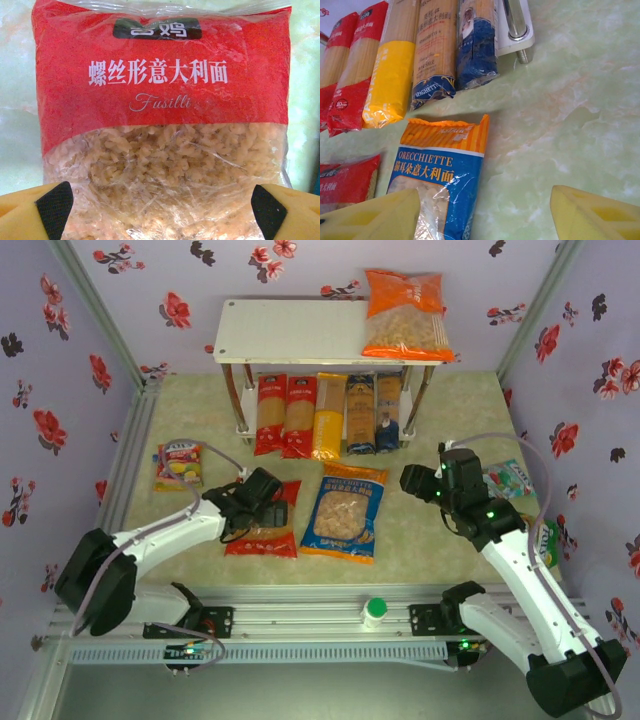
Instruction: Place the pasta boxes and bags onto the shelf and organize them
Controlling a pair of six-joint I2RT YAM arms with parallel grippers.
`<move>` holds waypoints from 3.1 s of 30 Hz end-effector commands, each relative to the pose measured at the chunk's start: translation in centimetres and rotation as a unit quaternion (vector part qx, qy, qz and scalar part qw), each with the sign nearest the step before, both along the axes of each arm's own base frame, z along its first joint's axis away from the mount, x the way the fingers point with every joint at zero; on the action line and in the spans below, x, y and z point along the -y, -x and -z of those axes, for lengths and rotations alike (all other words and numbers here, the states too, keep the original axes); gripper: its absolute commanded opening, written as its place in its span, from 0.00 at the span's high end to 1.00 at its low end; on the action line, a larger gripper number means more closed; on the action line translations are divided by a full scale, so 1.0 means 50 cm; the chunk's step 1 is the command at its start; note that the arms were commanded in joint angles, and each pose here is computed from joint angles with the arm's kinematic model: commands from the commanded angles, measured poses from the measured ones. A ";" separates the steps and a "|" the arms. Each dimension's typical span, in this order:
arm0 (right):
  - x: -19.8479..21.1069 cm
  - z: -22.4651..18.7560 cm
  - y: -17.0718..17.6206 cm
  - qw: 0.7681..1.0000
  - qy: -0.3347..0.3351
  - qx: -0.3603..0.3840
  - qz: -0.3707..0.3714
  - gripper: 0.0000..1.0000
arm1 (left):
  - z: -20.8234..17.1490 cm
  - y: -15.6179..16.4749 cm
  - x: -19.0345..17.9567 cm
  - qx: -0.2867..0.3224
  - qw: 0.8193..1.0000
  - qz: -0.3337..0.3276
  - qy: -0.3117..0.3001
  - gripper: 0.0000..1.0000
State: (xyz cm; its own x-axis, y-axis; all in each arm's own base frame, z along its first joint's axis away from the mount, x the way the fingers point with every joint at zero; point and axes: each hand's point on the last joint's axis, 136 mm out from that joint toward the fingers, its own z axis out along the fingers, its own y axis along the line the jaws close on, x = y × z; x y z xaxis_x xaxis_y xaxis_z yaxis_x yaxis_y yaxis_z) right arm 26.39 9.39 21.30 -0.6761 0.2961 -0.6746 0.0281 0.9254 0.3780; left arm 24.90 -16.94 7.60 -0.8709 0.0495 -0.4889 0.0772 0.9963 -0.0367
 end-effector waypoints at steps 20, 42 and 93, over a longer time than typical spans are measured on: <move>0.004 -0.012 -0.002 1.000 0.000 0.029 0.004 0.29 | 0.093 0.018 -0.011 -0.085 0.996 -0.027 -0.010 0.18; 0.005 -0.011 -0.002 1.000 -0.003 0.026 0.007 0.28 | 0.096 0.029 0.005 -0.100 0.993 0.006 0.056 1.00; -0.023 -0.023 -0.038 0.999 -0.022 0.024 0.003 0.30 | -0.809 -0.067 0.058 0.348 0.885 0.210 0.226 1.00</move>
State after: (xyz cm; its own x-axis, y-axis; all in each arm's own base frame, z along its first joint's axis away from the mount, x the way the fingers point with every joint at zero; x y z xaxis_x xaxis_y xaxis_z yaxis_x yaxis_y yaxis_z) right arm 27.64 9.93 20.61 -0.6728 0.3109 -0.6714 0.0368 0.9204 0.3893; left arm 27.94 -19.73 40.63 -0.5238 0.0178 -0.8517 0.5099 0.8074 -0.2968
